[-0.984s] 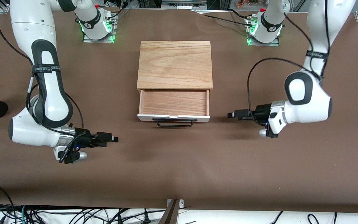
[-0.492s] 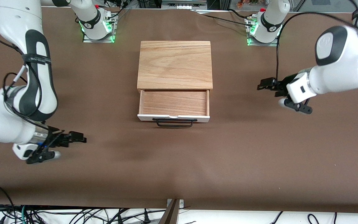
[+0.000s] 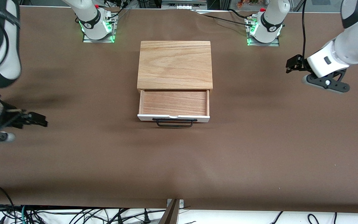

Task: Pull top drawer with both arms simultaneously

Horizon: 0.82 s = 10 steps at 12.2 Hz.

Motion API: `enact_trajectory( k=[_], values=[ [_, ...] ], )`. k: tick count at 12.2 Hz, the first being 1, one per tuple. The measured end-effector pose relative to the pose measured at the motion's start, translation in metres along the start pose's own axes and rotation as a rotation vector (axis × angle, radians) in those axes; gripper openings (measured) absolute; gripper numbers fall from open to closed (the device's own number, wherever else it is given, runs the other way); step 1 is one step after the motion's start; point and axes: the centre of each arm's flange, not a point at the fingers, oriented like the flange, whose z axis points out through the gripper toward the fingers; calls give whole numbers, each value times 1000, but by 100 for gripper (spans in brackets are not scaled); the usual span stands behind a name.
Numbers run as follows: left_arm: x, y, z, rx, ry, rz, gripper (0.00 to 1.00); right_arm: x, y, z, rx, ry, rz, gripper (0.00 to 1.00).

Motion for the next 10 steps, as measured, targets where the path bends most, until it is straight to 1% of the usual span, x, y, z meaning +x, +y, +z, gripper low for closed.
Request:
enact_trajectory(
  k=[1, 2, 3, 4, 6, 7, 8, 9, 10],
  values=[
    [-1, -4, -13, 48, 22, -13, 100, -11, 12, -23, -29, 9, 9, 100],
    [-2, -7, -25, 108, 42, -15, 100, -24, 24, -45, -45, 19, 18, 100],
    [-2, -7, -32, 139, 52, -14, 100, -38, 34, -62, -45, 20, 29, 100],
    [-3, -6, -34, 143, 49, -14, 100, -54, 42, -77, -42, 14, 41, 100],
    [0, -7, -28, 141, 25, -22, 100, -82, 58, -94, -50, -16, 77, 100],
    [2, -6, -25, 130, 21, -31, 100, -93, 62, -100, -44, -32, 109, 100],
    [4, -4, -23, 92, 21, -53, 100, -101, 62, -104, -39, -43, 138, 100],
    [4, -9, -22, 38, 24, -87, 100, -108, 61, -105, -34, -51, 150, 100],
    [3, -20, -23, 9, 27, -114, 100, -114, 59, -103, -28, -60, 152, 100]
  ],
)
